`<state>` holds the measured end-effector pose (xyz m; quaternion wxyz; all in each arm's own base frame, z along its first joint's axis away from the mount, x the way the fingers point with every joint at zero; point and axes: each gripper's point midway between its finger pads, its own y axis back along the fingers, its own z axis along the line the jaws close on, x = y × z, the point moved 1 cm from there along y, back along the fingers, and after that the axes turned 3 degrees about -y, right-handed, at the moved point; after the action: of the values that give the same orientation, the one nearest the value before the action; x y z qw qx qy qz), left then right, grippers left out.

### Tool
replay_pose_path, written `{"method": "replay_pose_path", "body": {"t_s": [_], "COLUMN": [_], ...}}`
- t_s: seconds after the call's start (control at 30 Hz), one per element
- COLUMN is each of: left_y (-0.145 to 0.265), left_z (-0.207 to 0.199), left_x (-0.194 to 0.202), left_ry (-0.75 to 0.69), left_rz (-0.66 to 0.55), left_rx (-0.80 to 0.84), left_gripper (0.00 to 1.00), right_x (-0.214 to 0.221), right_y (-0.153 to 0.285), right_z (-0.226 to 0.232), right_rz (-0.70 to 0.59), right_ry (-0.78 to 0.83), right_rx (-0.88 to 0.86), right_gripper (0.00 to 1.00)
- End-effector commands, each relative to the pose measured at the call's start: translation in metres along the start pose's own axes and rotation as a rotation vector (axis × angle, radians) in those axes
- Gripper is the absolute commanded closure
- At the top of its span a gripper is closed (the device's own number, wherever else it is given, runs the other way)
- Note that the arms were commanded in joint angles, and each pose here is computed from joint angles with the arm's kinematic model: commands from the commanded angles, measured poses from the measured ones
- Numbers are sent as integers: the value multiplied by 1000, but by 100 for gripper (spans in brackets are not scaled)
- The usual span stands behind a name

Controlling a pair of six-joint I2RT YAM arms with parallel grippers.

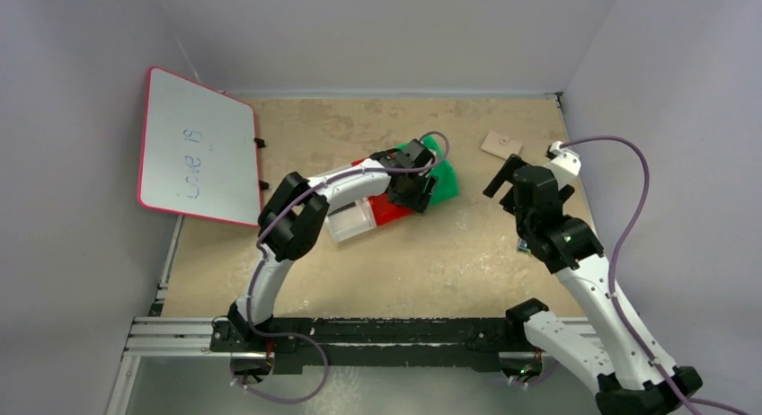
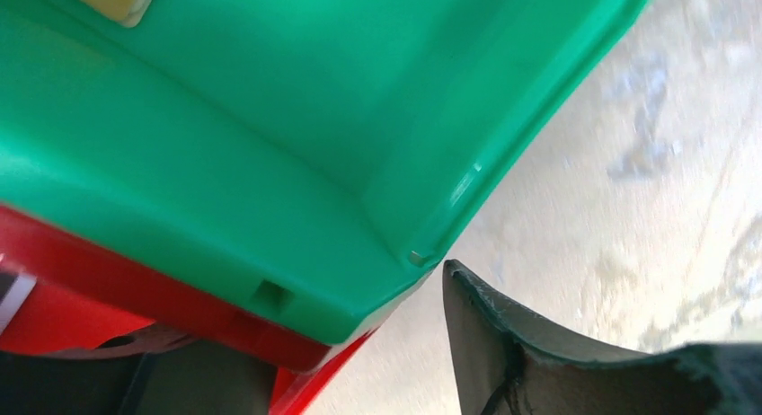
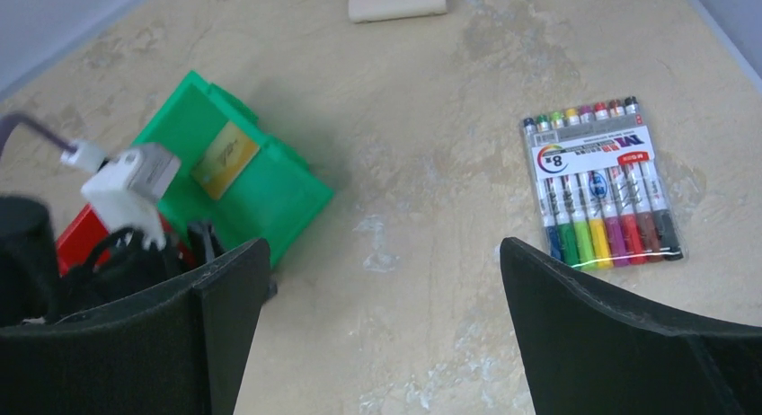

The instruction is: Take the credit cards out of the card holder

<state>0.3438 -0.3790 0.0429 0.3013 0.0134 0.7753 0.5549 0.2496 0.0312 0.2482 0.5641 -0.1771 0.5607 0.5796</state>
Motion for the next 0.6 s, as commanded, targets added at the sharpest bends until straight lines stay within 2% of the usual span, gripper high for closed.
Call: {"method": "replay_pose_path", "body": {"t_s": [0.0, 0.17, 0.3, 0.47, 0.57], "left_y": [56, 113, 145, 173, 182], "left_z": [-14, -22, -27, 16, 50], "left_x": [-18, -67, -80, -36, 19], "left_ry": [-53, 27, 118, 292, 403], "left_rz": [-137, -378, -470, -506, -499], "left_rx": [33, 37, 65, -87, -185], "left_gripper": [36, 31, 29, 28, 27], "right_x": [-1, 19, 45, 58, 66], "right_y": [-21, -52, -78, -113, -127], "right_z": [8, 32, 54, 69, 77], "right_rz": [55, 219, 360, 429, 454], "right_ry": [4, 45, 94, 138, 170], "right_rx": [-99, -245, -351, -396, -431], "right_gripper": [0, 0, 0, 0, 0]}}
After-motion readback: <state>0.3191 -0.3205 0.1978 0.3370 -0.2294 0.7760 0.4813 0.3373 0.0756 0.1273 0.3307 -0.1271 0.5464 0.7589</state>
